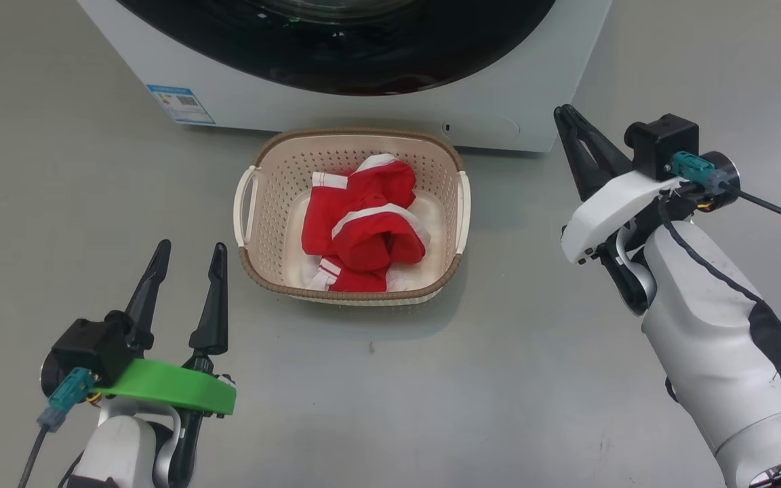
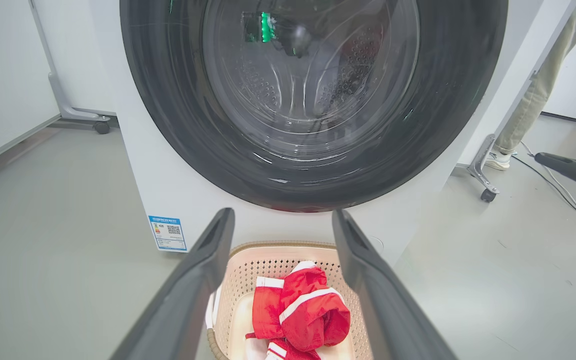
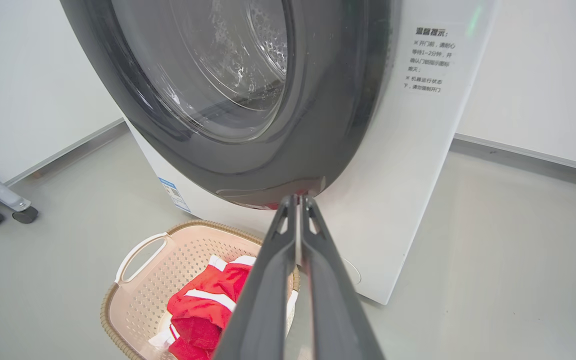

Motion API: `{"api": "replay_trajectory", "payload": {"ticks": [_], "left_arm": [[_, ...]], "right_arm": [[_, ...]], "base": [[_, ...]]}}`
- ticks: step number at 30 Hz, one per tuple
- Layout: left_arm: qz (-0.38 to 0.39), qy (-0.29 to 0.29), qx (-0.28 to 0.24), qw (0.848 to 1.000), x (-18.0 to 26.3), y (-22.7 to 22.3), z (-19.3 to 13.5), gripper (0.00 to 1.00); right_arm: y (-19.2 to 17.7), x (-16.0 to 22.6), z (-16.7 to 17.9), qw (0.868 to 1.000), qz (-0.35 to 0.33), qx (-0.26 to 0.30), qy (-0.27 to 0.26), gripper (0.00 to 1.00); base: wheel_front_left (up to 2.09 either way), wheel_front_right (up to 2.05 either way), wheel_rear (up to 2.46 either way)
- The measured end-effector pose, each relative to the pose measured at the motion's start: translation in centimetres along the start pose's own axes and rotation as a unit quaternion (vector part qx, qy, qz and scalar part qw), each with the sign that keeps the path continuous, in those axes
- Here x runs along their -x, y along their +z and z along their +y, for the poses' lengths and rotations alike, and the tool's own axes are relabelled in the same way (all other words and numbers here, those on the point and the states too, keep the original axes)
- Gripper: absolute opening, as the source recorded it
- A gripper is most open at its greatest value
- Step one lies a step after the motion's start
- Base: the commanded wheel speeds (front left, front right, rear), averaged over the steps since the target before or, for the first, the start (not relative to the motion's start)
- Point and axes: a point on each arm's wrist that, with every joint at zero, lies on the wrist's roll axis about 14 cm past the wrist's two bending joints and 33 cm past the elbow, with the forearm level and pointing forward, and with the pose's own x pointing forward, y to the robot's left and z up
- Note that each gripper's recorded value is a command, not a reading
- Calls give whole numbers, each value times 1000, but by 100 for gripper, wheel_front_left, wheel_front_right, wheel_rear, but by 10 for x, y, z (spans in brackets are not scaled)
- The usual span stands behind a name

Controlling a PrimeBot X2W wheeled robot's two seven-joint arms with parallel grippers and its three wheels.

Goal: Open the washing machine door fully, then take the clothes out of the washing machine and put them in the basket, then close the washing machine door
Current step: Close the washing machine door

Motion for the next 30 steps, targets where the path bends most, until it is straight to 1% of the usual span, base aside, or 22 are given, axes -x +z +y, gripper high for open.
{"api": "replay_trajectory", "payload": {"ticks": [1,4,6,12,22,25,30], "left_arm": [[-2,-2,0,1000,1,1,-2,100],[-3,-10,-7,1000,4,2,-6,100],[-4,-13,-8,1000,6,3,-8,100],[1,-23,-9,1000,13,-1,-15,100],[-5,-41,-6,999,21,2,-27,100],[-4,-43,-7,999,25,1,-28,100],[-14,-47,-8,999,27,8,-30,100]], "right_arm": [[3,5,-3,1000,-6,-6,-7,100],[14,18,-8,999,-24,-21,-25,100],[18,28,-9,999,-31,-15,-29,100],[18,65,-28,995,-42,-30,-87,100],[23,134,-63,977,-73,-49,-194,100],[25,152,-68,971,-83,-53,-216,100],[29,173,-69,966,-96,-53,-235,100]], "base": [[0,0,0],[0,0,0],[0,0,0],[0,0,0],[0,0,0],[0,0,0],[0,0,0]]}}
